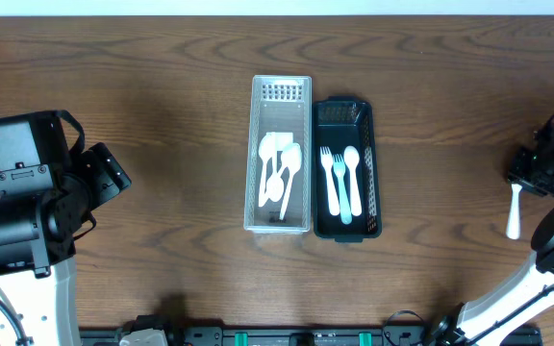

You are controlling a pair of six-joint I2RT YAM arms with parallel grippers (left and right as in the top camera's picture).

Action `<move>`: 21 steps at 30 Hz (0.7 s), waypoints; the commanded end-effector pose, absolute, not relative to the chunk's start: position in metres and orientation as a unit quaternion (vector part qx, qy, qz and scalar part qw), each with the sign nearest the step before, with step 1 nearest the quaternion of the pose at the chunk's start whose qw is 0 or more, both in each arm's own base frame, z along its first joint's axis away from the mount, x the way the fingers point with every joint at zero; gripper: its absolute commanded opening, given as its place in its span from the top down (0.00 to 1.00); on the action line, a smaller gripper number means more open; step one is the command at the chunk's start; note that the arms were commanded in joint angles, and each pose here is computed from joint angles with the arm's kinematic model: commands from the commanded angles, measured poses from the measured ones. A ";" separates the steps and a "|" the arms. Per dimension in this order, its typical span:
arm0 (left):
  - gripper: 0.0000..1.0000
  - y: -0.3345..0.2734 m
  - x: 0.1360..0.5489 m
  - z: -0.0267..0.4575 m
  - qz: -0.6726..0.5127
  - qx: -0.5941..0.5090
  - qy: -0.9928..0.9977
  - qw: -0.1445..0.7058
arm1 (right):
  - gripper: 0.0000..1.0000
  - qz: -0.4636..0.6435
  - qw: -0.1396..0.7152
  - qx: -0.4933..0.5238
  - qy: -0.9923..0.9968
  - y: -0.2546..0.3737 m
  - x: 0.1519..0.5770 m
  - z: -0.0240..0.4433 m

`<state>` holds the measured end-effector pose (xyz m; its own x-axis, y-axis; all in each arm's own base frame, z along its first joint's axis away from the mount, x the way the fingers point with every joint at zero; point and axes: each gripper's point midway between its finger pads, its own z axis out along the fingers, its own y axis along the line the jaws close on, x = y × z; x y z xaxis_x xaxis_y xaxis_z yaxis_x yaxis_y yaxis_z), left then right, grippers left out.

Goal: Pack container
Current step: 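Move the right gripper to the last white fork and grasp it, then place the fork into the black basket and withdraw the right gripper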

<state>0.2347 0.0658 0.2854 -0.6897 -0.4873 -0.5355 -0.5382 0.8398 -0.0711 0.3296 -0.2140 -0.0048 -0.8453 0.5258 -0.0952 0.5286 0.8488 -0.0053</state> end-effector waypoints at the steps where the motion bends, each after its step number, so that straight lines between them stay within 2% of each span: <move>1: 0.15 0.066 0.234 0.284 0.045 -0.276 0.920 0.274 | 0.71 -0.012 0.020 0.285 0.958 -0.215 0.318 -0.019; 7: 0.15 0.066 0.234 0.284 0.045 -0.276 0.920 0.273 | 0.77 -0.012 0.020 0.285 0.958 -0.215 0.318 -0.019; 11: 0.15 0.066 0.234 0.284 0.045 -0.276 0.920 0.274 | 0.92 -0.011 0.021 0.306 0.952 -0.215 0.318 -0.019; 14: 0.15 0.066 0.234 0.284 0.045 -0.276 0.920 0.274 | 0.99 -0.011 0.021 0.328 0.944 -0.214 0.318 -0.019; 21: 0.15 0.066 0.234 0.284 0.045 -0.276 0.920 0.274 | 0.99 0.003 0.032 0.329 0.944 -0.185 0.338 0.000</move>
<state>0.2347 0.0658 0.2854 -0.6897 -0.4873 -0.5355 -0.5382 0.8398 -0.0711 0.3269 -0.2072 -0.0038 -0.7861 0.6142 -0.0691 0.6157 0.7880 -0.0008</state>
